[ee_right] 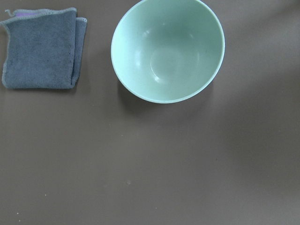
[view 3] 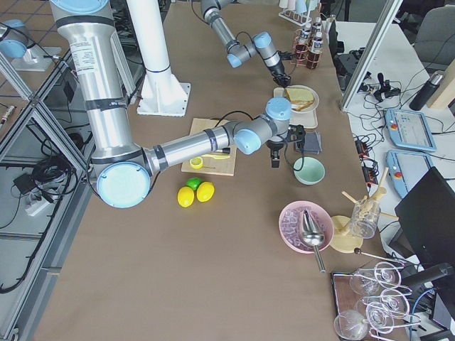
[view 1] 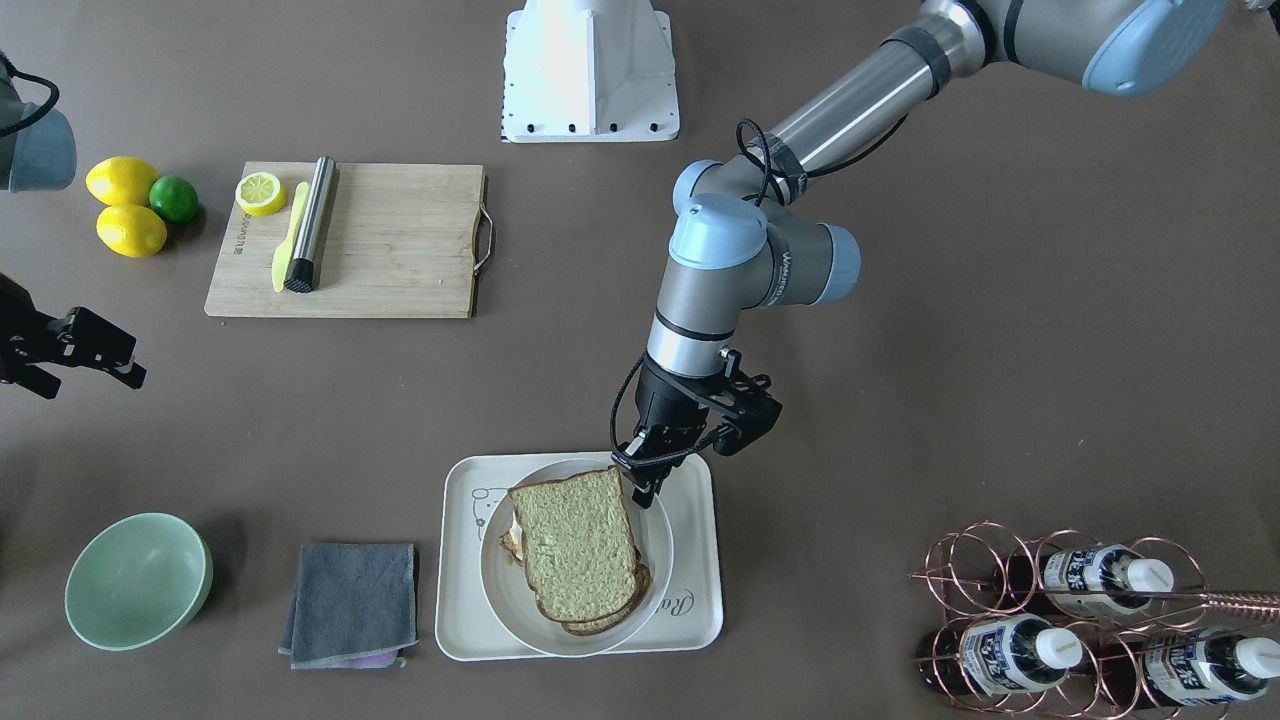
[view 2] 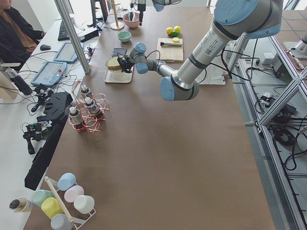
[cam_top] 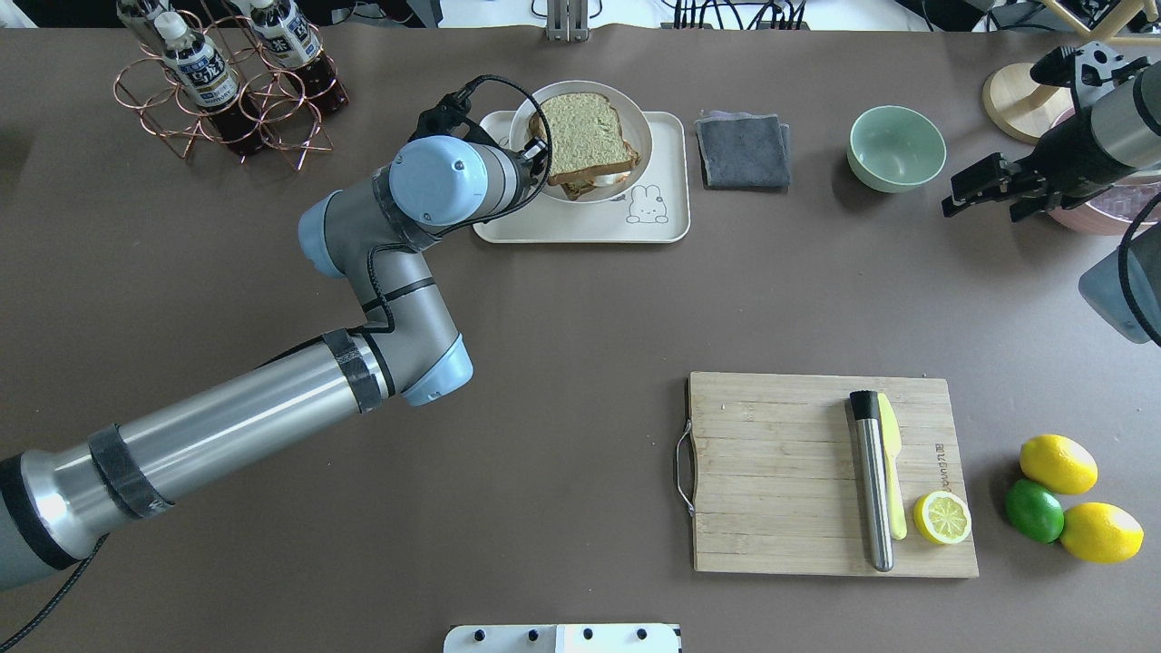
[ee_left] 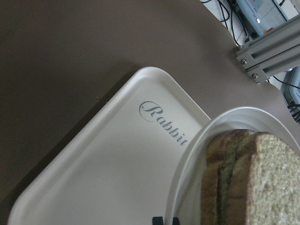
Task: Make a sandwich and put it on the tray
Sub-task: 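Lower the plate onto the tray and open the left gripper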
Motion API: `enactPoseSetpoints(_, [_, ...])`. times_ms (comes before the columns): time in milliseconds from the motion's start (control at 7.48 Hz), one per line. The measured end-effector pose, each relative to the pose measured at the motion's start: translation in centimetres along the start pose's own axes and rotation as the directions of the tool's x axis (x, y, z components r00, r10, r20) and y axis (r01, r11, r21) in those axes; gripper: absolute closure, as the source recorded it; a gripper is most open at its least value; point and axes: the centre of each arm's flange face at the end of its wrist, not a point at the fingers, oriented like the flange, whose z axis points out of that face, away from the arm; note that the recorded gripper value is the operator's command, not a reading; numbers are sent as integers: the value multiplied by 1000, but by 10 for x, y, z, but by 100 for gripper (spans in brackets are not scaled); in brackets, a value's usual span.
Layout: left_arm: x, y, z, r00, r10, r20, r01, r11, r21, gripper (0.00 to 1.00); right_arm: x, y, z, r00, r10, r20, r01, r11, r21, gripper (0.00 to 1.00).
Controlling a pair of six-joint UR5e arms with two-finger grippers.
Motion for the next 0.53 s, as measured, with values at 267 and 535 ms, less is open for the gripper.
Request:
enactPoseSetpoints(267, [-5,7,5,1000,6,5,-6,1000,-2,100,0,0,0,1000,0,2,0,1000,-3,1])
enactPoseSetpoints(535, [-9,14,8,1000,26,12,-25,1000,-8,96,-1,-1,1,1000,-2,3,2,1000,-4,1])
